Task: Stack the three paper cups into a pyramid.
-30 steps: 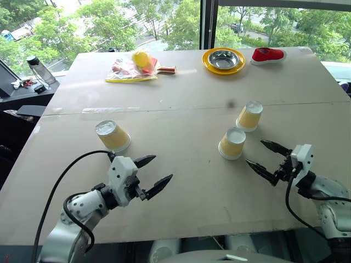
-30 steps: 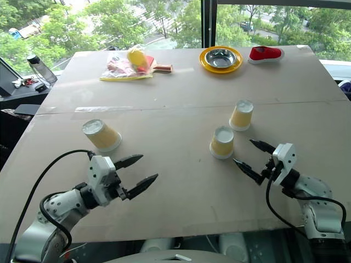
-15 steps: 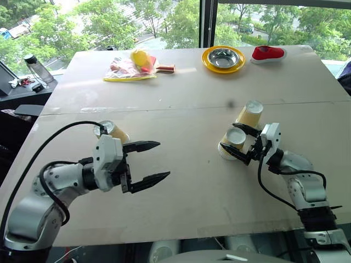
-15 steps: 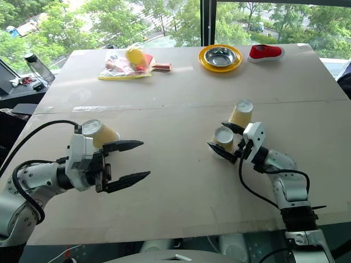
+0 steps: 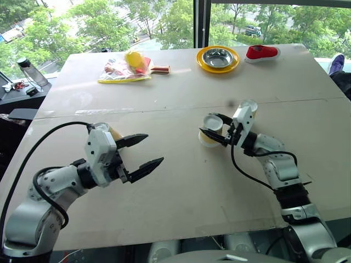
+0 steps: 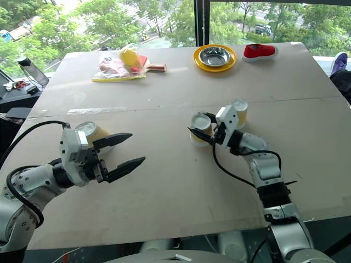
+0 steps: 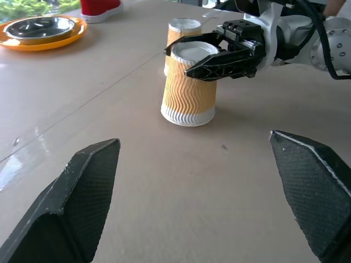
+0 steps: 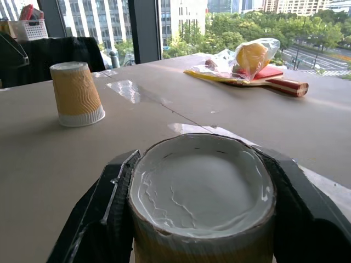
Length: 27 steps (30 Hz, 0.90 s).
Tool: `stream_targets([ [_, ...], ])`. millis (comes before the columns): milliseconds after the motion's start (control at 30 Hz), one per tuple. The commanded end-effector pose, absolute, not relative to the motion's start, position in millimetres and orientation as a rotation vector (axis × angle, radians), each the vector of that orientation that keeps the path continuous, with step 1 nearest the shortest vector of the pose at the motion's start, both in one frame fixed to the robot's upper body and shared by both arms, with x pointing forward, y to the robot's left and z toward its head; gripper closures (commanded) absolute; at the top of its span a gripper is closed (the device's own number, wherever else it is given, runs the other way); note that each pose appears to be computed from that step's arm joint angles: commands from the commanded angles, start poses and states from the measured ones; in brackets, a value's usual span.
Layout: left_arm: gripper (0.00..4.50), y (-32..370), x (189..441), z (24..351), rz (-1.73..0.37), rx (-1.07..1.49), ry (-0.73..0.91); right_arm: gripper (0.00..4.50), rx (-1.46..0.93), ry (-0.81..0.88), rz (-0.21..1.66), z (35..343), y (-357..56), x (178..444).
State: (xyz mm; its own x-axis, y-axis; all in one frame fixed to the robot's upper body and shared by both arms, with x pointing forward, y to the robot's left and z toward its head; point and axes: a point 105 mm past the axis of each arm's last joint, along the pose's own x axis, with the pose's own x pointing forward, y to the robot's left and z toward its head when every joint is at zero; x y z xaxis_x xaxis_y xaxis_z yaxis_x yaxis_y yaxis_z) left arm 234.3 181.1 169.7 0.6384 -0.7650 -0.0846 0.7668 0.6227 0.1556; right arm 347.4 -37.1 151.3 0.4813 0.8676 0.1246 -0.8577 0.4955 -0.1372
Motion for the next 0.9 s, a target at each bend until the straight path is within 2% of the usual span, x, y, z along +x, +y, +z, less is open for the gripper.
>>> stream_targets([
  [33,0.0,182,234,182,-0.815,0.207,-0.025,2.21,-0.075,-0.169,1.04,155,-9,365],
  [100,0.0,185,235,183,-0.785,0.217,-0.021,2.21,-0.061,-0.147,1.043,156,3,373],
  [167,0.0,187,235,184,-0.767,0.223,-0.019,1.16,-0.068,-0.14,1.045,155,11,380],
  [267,0.0,186,235,185,-0.761,0.223,-0.024,0.08,-0.075,-0.161,1.028,158,13,387],
  [433,0.0,172,232,188,-0.805,0.204,-0.03,0.08,-0.094,-0.244,1.027,173,-4,381],
  [700,0.0,141,233,203,-0.942,0.179,-0.052,0.08,-0.154,-0.355,0.961,212,-70,340],
  [800,0.0,133,236,209,-0.974,0.186,-0.056,0.08,-0.172,-0.343,0.818,219,-101,343],
  [900,0.0,122,237,215,-1.011,0.194,-0.065,0.08,-0.216,-0.293,0.631,209,-139,358],
])
